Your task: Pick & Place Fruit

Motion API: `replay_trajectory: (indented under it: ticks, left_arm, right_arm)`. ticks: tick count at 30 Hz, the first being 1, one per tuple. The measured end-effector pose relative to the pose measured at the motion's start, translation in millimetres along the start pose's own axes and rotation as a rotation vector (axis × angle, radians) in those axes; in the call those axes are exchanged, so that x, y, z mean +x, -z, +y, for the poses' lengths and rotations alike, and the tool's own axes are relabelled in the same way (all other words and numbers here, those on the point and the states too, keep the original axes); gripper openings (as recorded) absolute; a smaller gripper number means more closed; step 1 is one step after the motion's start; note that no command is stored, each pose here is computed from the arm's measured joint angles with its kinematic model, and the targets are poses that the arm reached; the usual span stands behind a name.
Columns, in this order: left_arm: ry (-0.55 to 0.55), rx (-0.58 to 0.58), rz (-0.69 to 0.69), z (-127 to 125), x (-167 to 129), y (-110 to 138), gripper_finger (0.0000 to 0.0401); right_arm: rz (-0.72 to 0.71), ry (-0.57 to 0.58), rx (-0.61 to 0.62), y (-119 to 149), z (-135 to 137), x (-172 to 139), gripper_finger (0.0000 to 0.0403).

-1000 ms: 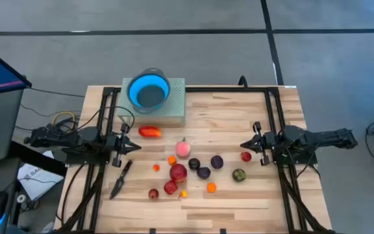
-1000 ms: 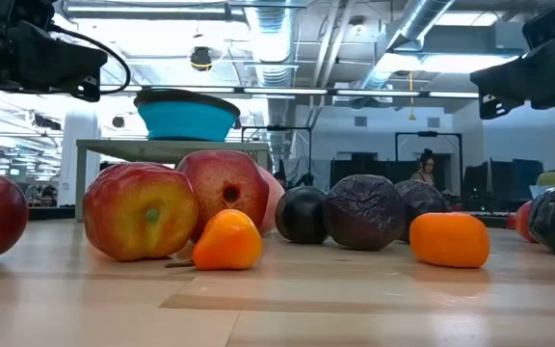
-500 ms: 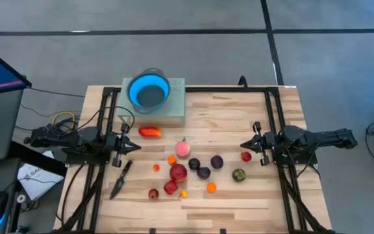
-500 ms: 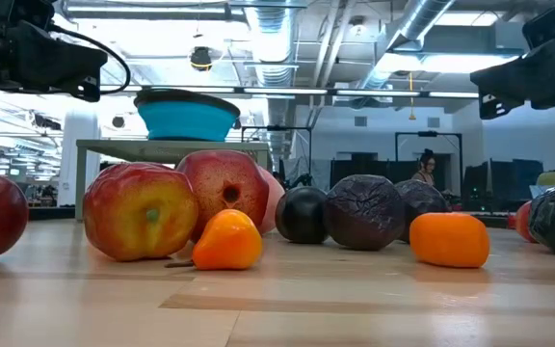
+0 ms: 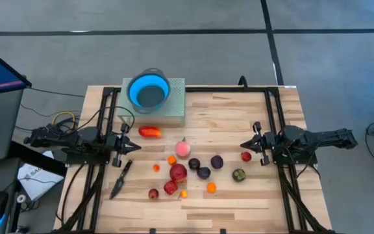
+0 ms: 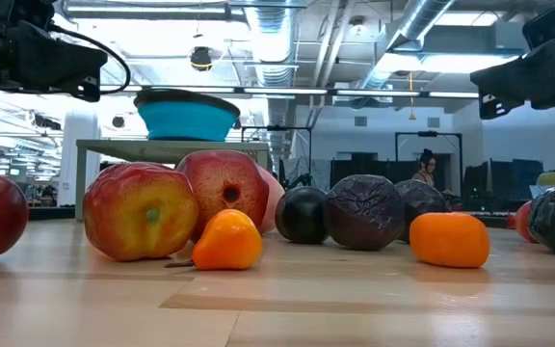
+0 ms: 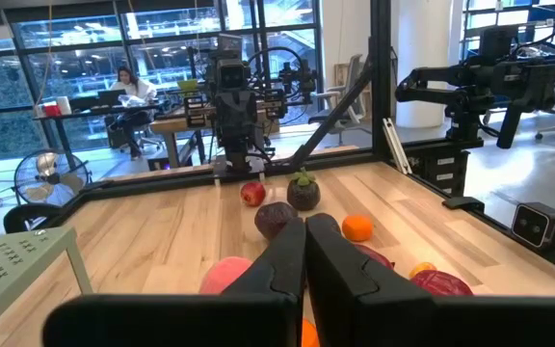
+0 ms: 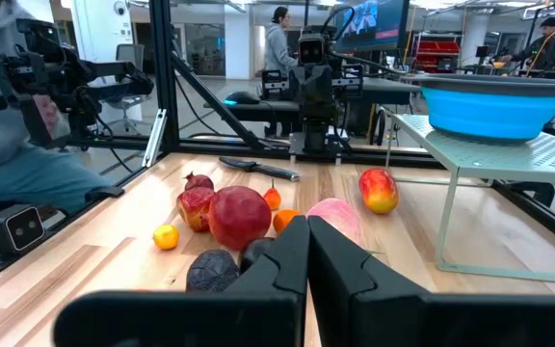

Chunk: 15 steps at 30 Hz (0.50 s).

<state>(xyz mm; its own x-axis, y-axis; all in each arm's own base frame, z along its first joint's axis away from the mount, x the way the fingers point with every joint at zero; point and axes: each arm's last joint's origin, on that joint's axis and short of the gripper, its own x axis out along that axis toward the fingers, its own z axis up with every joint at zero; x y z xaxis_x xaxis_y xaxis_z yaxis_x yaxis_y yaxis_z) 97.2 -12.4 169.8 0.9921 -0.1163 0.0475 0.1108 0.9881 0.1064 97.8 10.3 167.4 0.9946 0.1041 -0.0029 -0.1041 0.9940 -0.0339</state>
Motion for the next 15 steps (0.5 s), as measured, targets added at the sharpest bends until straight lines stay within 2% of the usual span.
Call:
replay_trajectory:
  ticks: [8, 15]
  left_arm:
    - [-0.005, 0.06, -0.033, 0.3, -0.1, -3.2, 0.0006]
    - [-0.005, 0.019, -0.043, 0.5, 0.1, -4.3, 0.0006]
  right_arm:
    - [0.0, 0.0, 0.0, 0.0, 0.0, 0.0, 0.0]
    - [0.0, 0.0, 0.0, 0.0, 0.0, 0.0, 0.0]
